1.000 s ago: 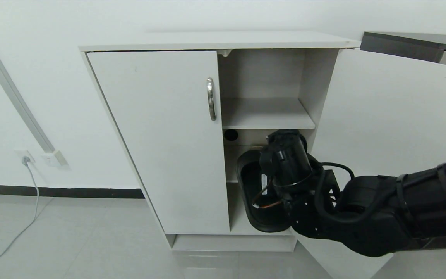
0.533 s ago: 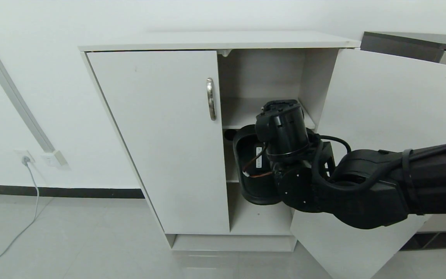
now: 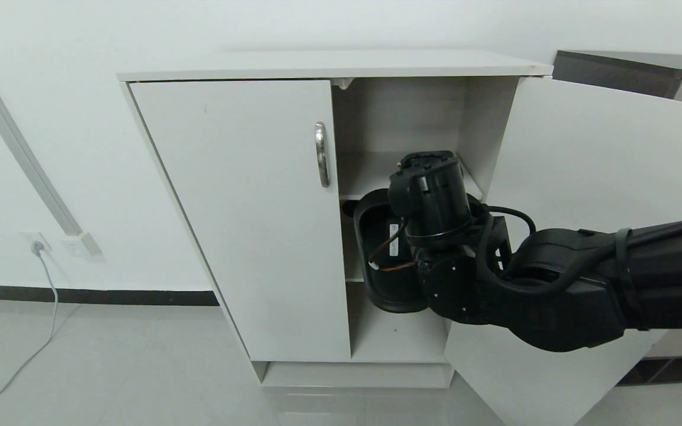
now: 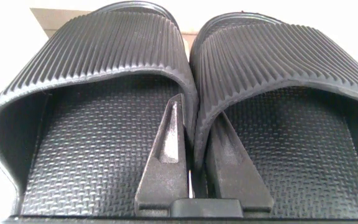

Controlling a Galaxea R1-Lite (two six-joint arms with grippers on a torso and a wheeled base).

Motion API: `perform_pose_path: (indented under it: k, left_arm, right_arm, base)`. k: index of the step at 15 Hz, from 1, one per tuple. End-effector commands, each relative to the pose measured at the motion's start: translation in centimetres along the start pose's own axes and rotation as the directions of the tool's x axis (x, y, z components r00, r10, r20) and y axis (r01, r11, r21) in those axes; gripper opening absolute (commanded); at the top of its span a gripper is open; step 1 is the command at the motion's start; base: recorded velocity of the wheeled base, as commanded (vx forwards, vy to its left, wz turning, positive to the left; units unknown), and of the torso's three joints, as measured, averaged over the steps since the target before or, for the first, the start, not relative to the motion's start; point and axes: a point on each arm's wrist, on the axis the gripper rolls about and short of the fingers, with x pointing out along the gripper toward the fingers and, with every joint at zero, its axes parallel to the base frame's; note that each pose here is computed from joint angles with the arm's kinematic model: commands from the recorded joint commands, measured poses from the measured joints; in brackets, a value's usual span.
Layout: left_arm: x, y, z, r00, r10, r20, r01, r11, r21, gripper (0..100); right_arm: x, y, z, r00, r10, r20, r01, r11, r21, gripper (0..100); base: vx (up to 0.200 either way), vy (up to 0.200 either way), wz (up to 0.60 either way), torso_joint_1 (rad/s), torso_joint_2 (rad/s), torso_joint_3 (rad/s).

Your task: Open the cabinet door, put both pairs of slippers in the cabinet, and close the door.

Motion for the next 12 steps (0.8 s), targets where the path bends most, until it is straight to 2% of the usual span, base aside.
perform_pose_path:
  k: [1,9,12]
  left_arm:
    - [0.0,0.0,0.0,1.0,0.0,0.0,0.0,1.0,0.0,0]
    - [0.0,0.0,0.0,1.0,0.0,0.0,0.0,1.0,0.0,0]
    - [0.0,0.0,0.0,1.0,0.0,0.0,0.0,1.0,-0.002,0]
  right_arm:
    - [-0.03,-0.06,0.06,1.0,0.0,0.001,0.0,1.0,0.002,0]
    - [0.01,-0.04,-0.03,1.0,-0.001,-0.001,0.001,1.0,-0.001,0]
    - [0.09,-0.07,-0.18,1.0,-0.002,-0.005,0.002,1.0,-0.005,0]
  base:
    - [0.2,0.0,0.0,-0.007,0.0,0.002]
    - [0.2,0.0,0.0,0.004,0.0,0.005]
    - [0.0,0.0,0.0,0.0,0.0,0.0]
